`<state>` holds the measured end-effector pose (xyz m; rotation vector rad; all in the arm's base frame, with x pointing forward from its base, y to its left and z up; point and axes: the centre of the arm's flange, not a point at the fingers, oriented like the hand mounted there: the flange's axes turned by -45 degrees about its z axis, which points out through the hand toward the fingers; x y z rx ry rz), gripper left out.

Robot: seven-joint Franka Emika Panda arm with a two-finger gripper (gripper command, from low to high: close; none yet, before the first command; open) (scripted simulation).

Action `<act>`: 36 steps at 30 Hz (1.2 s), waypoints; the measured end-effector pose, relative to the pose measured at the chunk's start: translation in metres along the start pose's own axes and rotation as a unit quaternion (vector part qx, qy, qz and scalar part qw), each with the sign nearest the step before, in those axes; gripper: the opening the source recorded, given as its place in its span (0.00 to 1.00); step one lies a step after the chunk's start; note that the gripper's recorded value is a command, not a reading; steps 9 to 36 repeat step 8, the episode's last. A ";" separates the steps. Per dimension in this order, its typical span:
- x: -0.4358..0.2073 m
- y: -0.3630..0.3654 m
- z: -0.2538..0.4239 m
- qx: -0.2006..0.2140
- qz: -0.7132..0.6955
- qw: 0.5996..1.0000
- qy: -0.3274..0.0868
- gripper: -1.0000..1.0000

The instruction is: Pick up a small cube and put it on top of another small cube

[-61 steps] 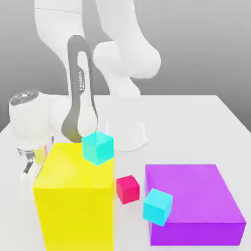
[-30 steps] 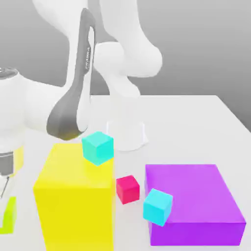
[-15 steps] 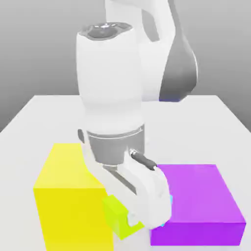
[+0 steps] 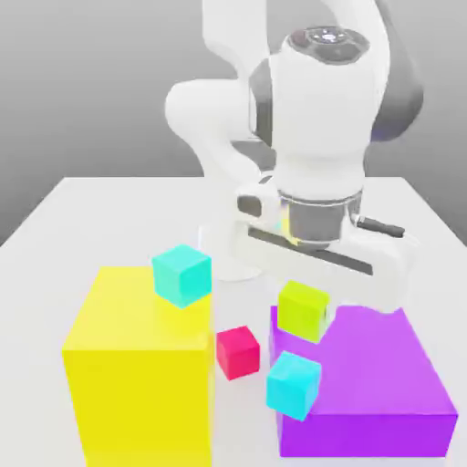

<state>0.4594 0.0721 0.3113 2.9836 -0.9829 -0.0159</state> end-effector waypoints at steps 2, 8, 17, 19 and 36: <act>0.002 0.000 0.024 0.001 0.003 1.000 0.004 0.00; 0.002 0.001 0.038 0.002 0.004 1.000 0.005 1.00; 0.002 0.001 0.038 0.002 0.004 1.000 0.005 1.00; 0.002 0.001 0.038 0.002 0.004 1.000 0.005 1.00; 0.002 0.001 0.038 0.002 0.004 1.000 0.005 1.00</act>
